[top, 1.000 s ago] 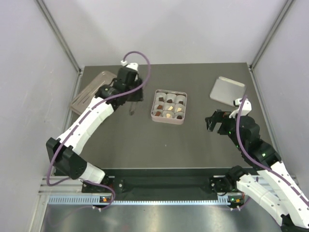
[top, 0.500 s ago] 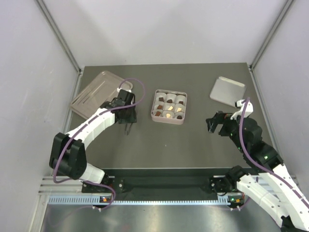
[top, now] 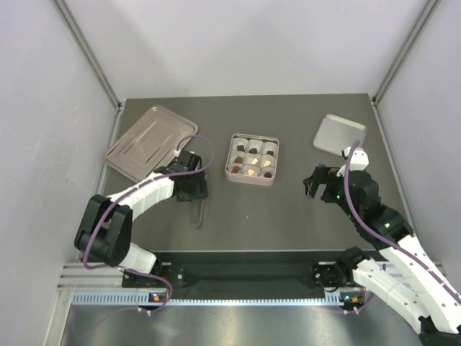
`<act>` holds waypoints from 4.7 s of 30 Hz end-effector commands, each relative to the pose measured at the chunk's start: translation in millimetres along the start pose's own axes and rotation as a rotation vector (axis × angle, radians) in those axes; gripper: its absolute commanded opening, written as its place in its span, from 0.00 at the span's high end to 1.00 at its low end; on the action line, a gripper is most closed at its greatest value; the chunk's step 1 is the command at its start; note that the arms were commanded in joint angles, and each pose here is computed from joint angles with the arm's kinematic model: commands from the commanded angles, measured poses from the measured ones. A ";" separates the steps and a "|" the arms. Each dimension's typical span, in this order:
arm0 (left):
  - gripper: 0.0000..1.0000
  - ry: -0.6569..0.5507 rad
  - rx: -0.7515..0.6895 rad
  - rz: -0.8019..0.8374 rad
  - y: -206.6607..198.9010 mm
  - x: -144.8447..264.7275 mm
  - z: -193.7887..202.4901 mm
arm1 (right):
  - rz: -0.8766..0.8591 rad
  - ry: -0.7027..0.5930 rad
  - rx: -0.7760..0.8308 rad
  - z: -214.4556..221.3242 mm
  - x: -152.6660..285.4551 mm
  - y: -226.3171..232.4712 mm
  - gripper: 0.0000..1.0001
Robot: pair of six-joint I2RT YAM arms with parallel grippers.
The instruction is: Pack the chocolate
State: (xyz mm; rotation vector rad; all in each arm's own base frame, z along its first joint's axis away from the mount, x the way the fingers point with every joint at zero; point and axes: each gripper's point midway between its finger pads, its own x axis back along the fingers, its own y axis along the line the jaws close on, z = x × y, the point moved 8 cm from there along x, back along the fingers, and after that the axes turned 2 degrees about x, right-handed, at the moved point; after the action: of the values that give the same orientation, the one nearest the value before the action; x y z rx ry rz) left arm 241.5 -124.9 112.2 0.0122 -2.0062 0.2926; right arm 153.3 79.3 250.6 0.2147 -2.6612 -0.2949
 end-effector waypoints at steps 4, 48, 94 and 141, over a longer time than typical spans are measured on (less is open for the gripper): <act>0.29 -0.016 0.004 0.091 -12.8 -12.2 -3.4 | 0.021 0.017 -0.027 -8.4 -10.5 7.1 0.00; 0.01 -0.484 -0.099 0.527 -12.7 144.8 -2.3 | 0.613 0.245 -0.022 -80.2 -325.8 -82.6 0.63; 0.01 -0.469 -0.090 0.498 -21.1 170.1 -20.7 | 0.213 0.210 -0.026 -140.8 -286.7 -68.4 1.00; 0.07 -0.786 -0.093 1.850 -65.8 255.3 -177.7 | -1.469 -0.196 -0.529 -262.7 69.2 225.8 1.00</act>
State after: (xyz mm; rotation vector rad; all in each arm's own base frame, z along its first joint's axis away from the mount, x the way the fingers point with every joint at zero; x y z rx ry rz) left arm 332.9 -126.1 380.2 -1.5277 -2.0047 1.6184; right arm 218.2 247.7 535.3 1.7577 -1.9757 -1.3958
